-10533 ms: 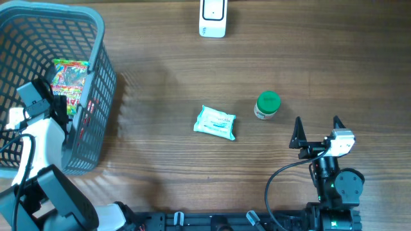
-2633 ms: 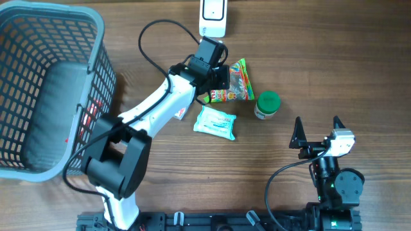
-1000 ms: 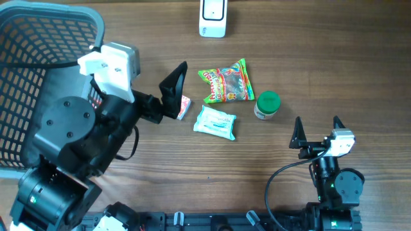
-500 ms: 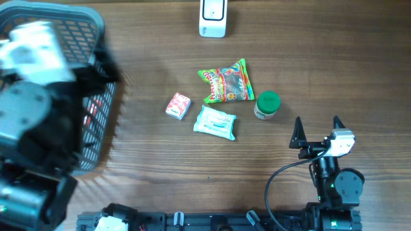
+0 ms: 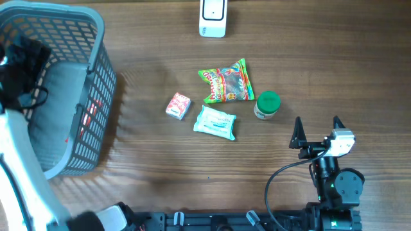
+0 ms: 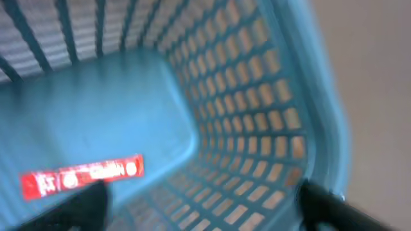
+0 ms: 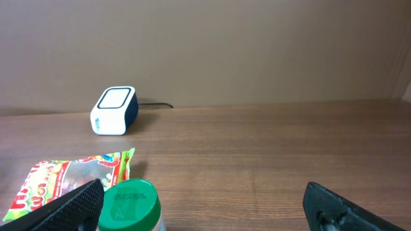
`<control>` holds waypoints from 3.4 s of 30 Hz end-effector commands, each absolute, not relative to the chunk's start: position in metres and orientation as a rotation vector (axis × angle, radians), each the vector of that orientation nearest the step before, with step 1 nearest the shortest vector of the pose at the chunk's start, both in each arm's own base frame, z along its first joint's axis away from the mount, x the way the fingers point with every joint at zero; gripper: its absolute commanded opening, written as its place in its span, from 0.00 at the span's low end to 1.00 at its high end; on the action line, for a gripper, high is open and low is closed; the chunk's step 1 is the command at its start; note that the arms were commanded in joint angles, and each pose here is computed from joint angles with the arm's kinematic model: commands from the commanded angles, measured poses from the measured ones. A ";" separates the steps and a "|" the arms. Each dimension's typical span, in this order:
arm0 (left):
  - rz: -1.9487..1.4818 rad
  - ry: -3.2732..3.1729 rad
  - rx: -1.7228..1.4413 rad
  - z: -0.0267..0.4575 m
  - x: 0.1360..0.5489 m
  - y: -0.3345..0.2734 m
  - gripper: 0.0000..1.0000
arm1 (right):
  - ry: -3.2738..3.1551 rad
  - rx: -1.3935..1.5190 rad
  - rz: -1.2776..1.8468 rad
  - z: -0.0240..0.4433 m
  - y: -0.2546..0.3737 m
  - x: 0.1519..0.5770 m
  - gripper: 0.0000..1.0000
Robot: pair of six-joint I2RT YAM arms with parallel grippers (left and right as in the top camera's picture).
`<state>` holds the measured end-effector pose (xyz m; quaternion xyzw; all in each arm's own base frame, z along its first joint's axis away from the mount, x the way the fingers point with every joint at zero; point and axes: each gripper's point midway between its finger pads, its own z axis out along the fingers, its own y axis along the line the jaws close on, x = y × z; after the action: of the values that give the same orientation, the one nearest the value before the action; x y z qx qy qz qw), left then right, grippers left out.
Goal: Scan the item barcode
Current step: 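Reach into the basket and grasp the red Nescafé stick with left gripper, then carry the Nescafé stick toward the scanner and hold it beneath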
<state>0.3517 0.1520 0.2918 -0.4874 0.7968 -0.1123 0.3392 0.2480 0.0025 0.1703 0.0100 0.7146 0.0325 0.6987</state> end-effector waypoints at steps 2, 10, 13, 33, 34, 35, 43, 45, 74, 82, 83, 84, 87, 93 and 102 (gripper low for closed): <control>-0.318 2.003 -1.750 0.237 0.346 0.164 0.73 | 1.587 0.025 0.061 0.171 0.001 0.248 1.00; -0.024 1.699 -2.464 0.163 0.298 0.168 1.00 | 1.587 0.025 0.061 0.171 0.001 0.248 1.00; 0.047 1.586 -2.567 0.147 0.287 0.168 1.00 | 1.587 0.026 0.062 0.171 0.001 0.248 1.00; 0.102 1.519 -2.618 0.035 0.285 0.155 0.94 | 1.587 0.025 0.061 0.171 0.001 0.248 1.00; 0.117 1.529 -2.628 0.029 0.284 0.154 0.91 | 1.587 0.025 0.061 0.171 0.001 0.248 1.00; 0.128 1.538 -2.638 0.023 0.284 0.154 0.88 | 1.587 0.025 0.061 0.171 0.001 0.248 1.00; 0.181 1.588 -2.685 -0.004 0.280 0.150 0.11 | 1.587 0.025 0.061 0.171 0.001 0.248 1.00; 0.155 1.592 -2.694 -0.004 0.281 0.147 0.04 | 1.587 0.025 0.061 0.171 0.001 0.248 1.00; 0.138 1.765 -2.547 -0.004 0.299 0.128 0.44 | 1.587 0.026 0.062 0.171 0.001 0.248 1.00; 0.161 1.765 -2.545 -0.004 0.296 0.130 0.40 | 1.587 0.025 0.061 0.171 0.001 0.248 1.00; 0.171 1.764 -2.544 -0.004 0.295 0.130 0.42 | 1.587 0.025 0.061 0.171 0.001 0.248 1.00; 0.179 1.762 -2.540 -0.004 0.295 0.131 0.44 | 1.587 0.025 0.061 0.171 0.001 0.248 1.00; 0.214 1.750 -2.524 -0.003 0.293 0.136 0.45 | 1.587 0.026 0.062 0.171 0.001 0.248 1.00; 0.260 1.740 -2.506 -0.002 0.290 0.141 0.48 | 1.587 0.025 0.061 0.171 0.001 0.248 1.00; 0.265 1.741 -2.504 -0.002 0.290 0.142 0.04 | 1.587 0.025 0.061 0.171 0.001 0.248 1.00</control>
<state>0.3075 0.1451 0.0247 -0.8185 0.5673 0.0547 0.0719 0.2480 0.0025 0.1703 0.0100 0.7146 0.0325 0.6987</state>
